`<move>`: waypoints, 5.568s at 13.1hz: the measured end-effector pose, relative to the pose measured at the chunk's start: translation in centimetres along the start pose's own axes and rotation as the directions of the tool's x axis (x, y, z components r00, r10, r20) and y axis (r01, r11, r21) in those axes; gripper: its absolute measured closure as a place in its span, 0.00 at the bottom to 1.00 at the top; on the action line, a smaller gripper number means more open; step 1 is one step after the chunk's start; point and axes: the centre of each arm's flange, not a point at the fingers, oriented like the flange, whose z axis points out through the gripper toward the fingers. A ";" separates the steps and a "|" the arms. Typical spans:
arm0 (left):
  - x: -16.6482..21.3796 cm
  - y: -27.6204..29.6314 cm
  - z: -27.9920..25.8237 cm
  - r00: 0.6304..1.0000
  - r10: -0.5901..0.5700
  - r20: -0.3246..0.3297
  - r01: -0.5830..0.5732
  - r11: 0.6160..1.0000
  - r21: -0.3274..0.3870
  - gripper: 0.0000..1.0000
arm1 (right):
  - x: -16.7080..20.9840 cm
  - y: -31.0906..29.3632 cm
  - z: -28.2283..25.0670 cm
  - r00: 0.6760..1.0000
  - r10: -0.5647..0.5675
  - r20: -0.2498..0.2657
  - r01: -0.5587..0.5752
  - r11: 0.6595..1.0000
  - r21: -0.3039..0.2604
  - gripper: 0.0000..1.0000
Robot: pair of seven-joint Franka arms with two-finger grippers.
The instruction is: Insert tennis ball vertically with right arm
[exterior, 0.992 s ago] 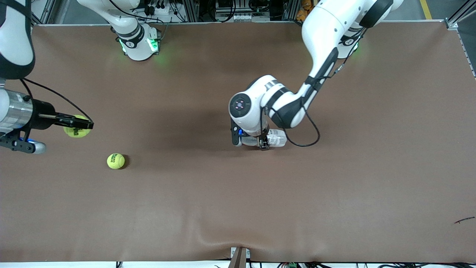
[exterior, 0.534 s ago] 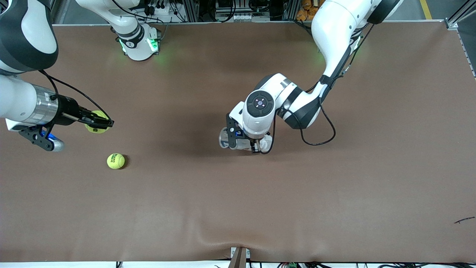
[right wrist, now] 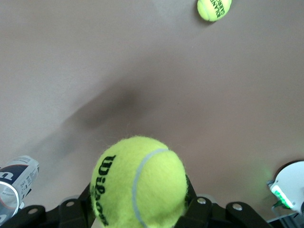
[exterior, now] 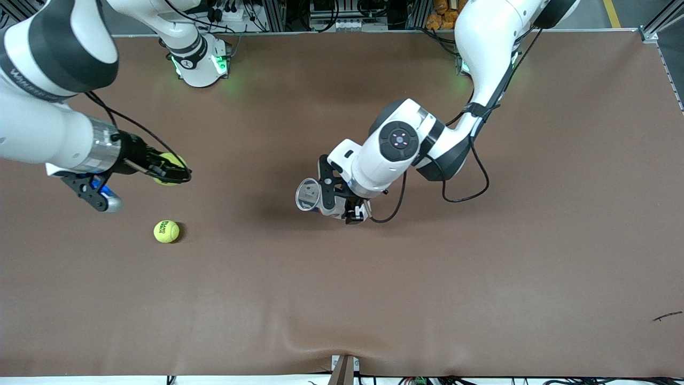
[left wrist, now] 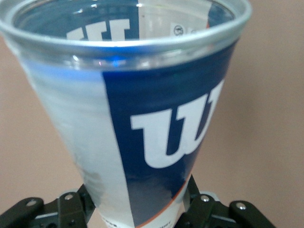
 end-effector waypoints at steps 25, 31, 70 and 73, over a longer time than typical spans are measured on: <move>-8.6 1.7 15.1 0.785 -0.017 -0.619 -0.040 0.996 -0.079 0.27 | -11.7 -17.2 6.4 0.950 0.308 -0.054 -0.295 0.939 0.178 0.31; -7.4 4.9 17.2 0.834 0.010 -0.552 -0.031 0.999 -0.030 0.27 | -12.8 -20.1 14.1 0.946 0.320 -0.057 -0.315 0.946 0.082 0.31; -8.9 4.9 18.1 0.816 0.038 -0.577 -0.043 0.999 0.006 0.26 | 17.7 1.0 15.2 0.995 -0.098 -0.031 0.091 0.979 -0.183 0.00; -8.9 4.9 18.1 0.816 0.038 -0.577 -0.043 0.999 0.006 0.26 | 21.5 5.3 19.4 0.981 -0.193 -0.017 0.187 0.967 -0.172 0.00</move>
